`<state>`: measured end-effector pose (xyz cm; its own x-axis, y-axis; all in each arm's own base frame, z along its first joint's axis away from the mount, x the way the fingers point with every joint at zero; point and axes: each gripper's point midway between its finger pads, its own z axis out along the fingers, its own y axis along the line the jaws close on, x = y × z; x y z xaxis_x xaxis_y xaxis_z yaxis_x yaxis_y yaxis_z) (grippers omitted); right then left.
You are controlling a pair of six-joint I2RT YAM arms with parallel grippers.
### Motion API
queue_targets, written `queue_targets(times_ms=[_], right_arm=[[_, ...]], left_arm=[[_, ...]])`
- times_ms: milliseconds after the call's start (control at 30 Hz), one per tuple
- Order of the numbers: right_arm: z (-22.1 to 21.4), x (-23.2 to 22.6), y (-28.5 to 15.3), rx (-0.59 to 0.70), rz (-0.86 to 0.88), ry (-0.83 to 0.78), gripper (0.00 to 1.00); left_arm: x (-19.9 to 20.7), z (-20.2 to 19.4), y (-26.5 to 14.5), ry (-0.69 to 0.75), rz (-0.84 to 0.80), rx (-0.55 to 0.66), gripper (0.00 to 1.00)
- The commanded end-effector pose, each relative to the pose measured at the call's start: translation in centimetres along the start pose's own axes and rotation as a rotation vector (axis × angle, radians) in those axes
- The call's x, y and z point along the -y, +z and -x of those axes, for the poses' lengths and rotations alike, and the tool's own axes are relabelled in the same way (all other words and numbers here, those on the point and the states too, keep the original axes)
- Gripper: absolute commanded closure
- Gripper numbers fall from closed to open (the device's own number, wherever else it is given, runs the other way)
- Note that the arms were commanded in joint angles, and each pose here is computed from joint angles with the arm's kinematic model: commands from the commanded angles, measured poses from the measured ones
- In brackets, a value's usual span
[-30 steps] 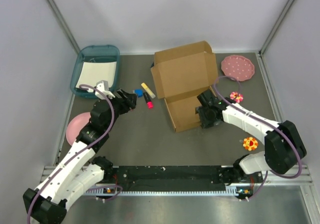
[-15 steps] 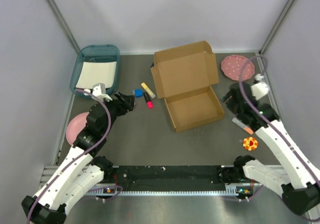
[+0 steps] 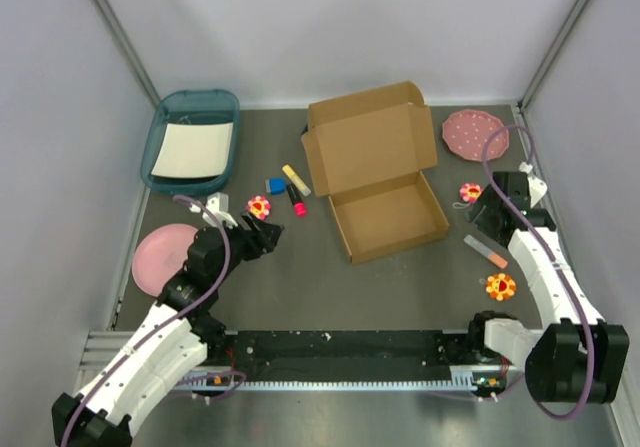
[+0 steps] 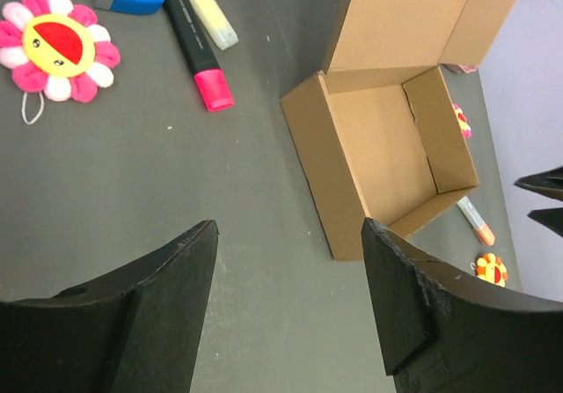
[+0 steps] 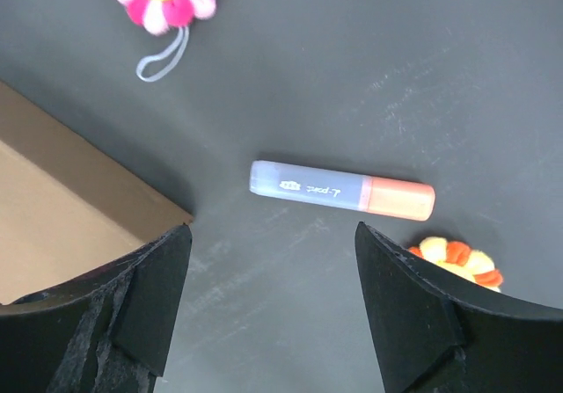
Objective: Fold the paper box
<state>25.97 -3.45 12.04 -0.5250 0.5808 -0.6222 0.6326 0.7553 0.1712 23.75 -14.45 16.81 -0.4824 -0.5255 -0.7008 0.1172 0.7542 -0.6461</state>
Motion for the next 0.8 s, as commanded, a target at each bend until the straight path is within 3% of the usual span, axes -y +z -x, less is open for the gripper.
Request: queue_targets(times_ms=[0, 200, 467, 767], right_arm=[[-0.1, 0.0, 1.2, -0.046, -0.004, -0.168, 0.23], [-1.0, 0.1, 3.6, -0.134, -0.063, -0.204, 0.2], [-3.6, 1.1, 6.7, -0.229, -0.167, -0.128, 0.18], [-3.1, 2.7, 8.9, -0.222, -0.268, -0.109, 0.16]], left_arm=[[1.2, 0.0, -0.2, -0.027, -0.065, 0.006, 0.29], [1.6, -0.6, 0.1, 0.0, -0.076, -0.037, 0.29], [1.9, -0.3, -0.2, -0.002, -0.088, -0.024, 0.29], [1.3, -0.8, -0.2, -0.002, -0.075, -0.029, 0.29]])
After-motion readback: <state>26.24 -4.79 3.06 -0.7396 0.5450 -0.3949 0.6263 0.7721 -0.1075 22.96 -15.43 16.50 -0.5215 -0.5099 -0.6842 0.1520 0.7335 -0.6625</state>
